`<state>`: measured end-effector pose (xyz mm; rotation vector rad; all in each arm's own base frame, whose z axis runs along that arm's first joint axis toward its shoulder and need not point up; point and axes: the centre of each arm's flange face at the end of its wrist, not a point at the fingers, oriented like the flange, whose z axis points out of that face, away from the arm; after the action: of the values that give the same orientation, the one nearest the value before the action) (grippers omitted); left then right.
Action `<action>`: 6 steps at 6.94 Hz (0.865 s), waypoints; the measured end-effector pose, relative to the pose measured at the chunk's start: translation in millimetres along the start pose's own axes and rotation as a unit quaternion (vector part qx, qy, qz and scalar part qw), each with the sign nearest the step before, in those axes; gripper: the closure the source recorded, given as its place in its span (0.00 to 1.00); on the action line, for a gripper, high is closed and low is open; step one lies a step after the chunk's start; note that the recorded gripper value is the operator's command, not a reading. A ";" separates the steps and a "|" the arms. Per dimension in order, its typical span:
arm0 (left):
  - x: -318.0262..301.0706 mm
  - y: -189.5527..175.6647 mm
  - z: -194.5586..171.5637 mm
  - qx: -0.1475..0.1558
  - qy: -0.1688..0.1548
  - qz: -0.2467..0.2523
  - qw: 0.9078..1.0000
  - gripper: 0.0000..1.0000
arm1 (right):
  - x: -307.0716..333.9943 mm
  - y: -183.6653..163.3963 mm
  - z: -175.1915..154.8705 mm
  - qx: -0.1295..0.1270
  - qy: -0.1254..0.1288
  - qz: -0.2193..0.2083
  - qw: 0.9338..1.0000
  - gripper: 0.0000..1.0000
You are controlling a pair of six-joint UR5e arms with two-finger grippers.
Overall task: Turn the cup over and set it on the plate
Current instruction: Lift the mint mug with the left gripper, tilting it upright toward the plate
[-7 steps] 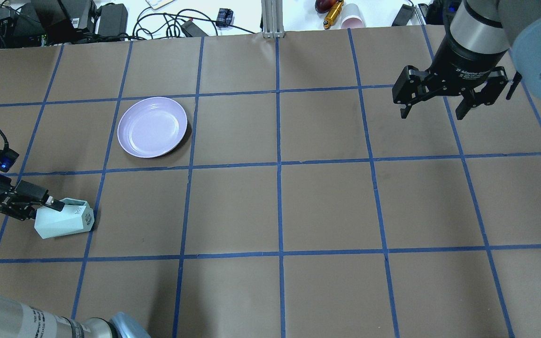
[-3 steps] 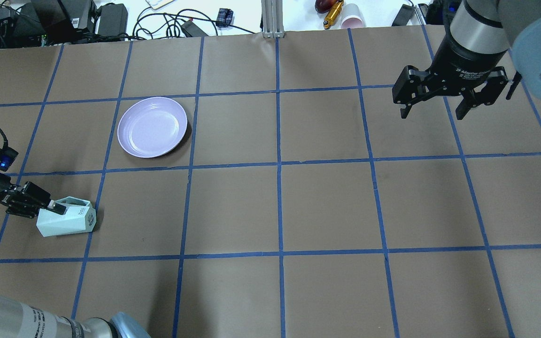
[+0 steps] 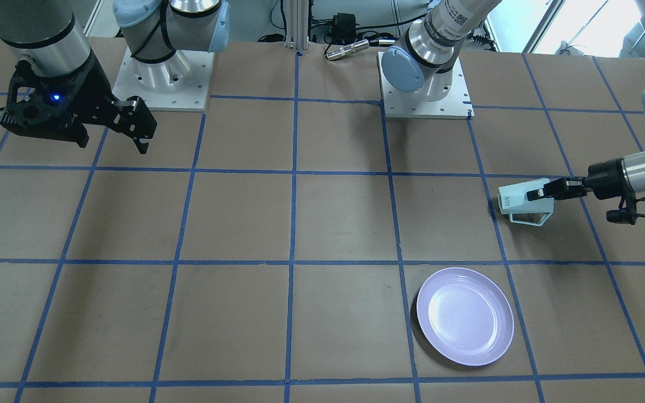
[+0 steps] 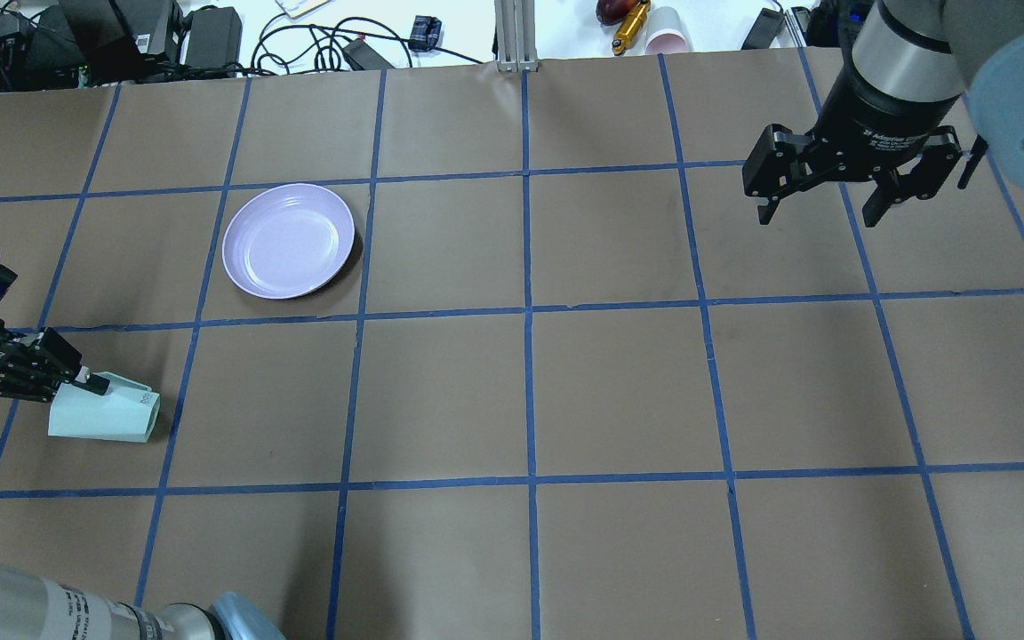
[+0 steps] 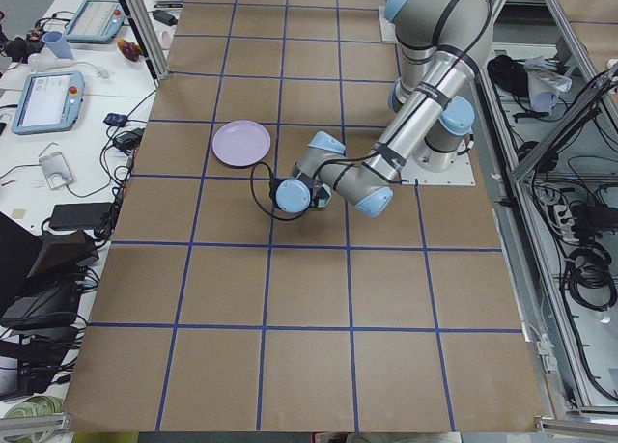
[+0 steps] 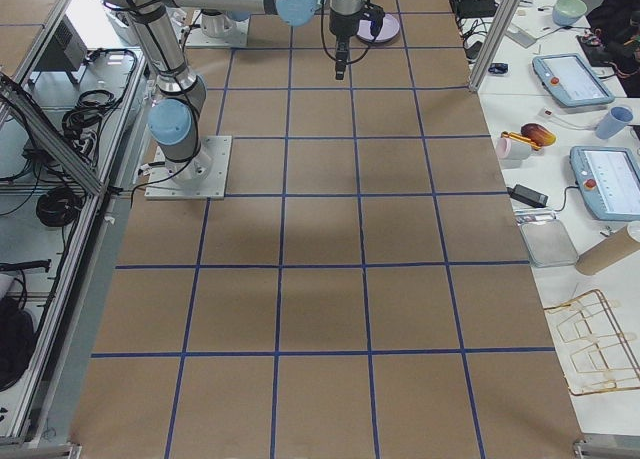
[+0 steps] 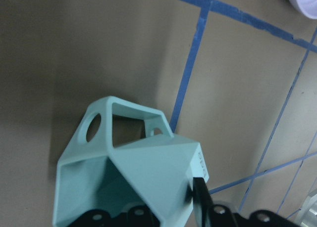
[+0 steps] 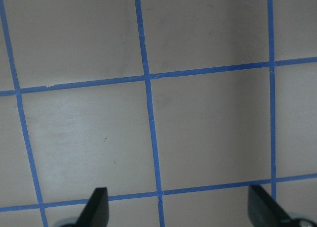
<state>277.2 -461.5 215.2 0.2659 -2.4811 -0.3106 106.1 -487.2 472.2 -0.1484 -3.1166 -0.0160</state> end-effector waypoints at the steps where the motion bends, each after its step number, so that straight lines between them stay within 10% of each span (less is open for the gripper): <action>1: 5.4 -2.9 -13.9 0.006 -0.008 -0.006 1.000 1.00 | 0.0 0.0 0.0 0.000 0.000 0.000 1.000 0.00; 6: 110.4 -29.5 -76.7 0.026 -0.143 0.025 0.989 1.00 | 0.0 0.0 0.0 0.000 0.000 0.000 1.000 0.00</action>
<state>239.7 -530.7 328.2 0.1909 -2.7769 -0.2796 106.1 -487.2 472.2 -0.1484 -3.1166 -0.0159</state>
